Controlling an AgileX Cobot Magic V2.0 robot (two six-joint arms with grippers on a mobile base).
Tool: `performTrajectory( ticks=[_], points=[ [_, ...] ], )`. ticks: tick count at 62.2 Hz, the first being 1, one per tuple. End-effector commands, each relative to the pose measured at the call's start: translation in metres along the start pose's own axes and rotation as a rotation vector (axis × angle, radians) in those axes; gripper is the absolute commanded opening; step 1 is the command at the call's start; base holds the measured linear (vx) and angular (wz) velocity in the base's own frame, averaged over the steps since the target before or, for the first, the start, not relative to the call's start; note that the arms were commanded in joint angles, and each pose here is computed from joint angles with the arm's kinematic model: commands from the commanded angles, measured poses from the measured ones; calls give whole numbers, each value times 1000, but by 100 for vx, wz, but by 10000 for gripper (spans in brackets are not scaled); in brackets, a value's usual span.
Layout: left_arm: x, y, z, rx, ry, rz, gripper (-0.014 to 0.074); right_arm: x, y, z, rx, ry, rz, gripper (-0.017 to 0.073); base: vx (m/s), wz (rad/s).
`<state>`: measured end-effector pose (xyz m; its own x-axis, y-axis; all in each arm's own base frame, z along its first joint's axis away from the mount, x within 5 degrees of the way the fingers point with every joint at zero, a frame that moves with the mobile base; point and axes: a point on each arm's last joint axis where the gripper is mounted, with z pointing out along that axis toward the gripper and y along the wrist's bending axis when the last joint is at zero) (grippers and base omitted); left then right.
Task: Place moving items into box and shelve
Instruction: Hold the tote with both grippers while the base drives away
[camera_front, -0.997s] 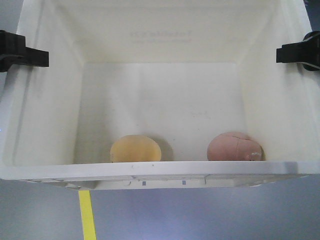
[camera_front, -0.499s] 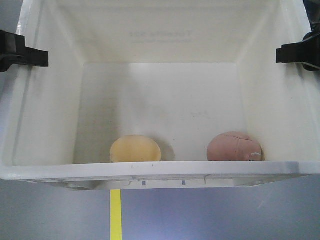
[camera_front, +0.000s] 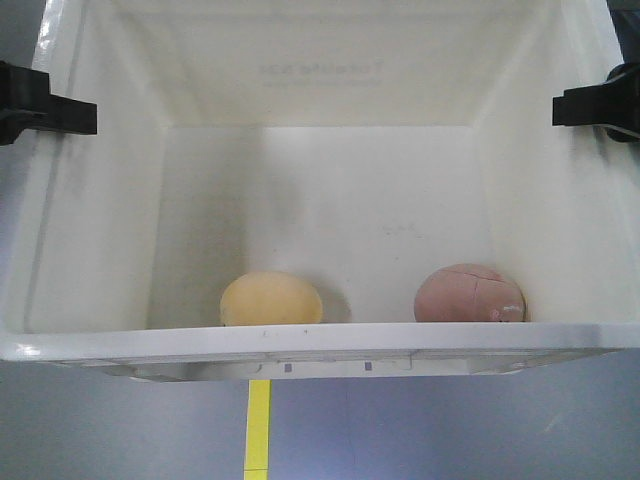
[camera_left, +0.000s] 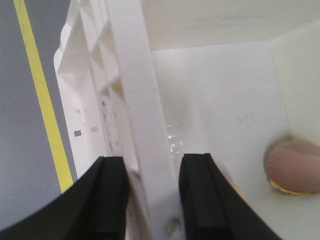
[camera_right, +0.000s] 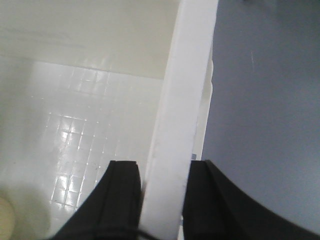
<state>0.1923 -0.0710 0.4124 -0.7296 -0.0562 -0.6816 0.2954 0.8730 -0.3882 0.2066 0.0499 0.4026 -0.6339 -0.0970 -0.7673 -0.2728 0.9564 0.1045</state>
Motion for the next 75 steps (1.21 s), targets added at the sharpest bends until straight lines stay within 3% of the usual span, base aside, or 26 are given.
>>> performTrajectory(
  ticks=[1,39,75],
  points=[
    [-16,-14,-20,73,-184,9,-6,-21,3,-21,0,-210,-10,-6,2,12],
    [-16,-14,-20,73,-184,9,-6,-21,3,-21,0,-209,-10,-6,13,16],
    [-16,-14,-20,73,-184,9,-6,-21,3,-21,0,-210,-10,-6,36,16]
  ],
)
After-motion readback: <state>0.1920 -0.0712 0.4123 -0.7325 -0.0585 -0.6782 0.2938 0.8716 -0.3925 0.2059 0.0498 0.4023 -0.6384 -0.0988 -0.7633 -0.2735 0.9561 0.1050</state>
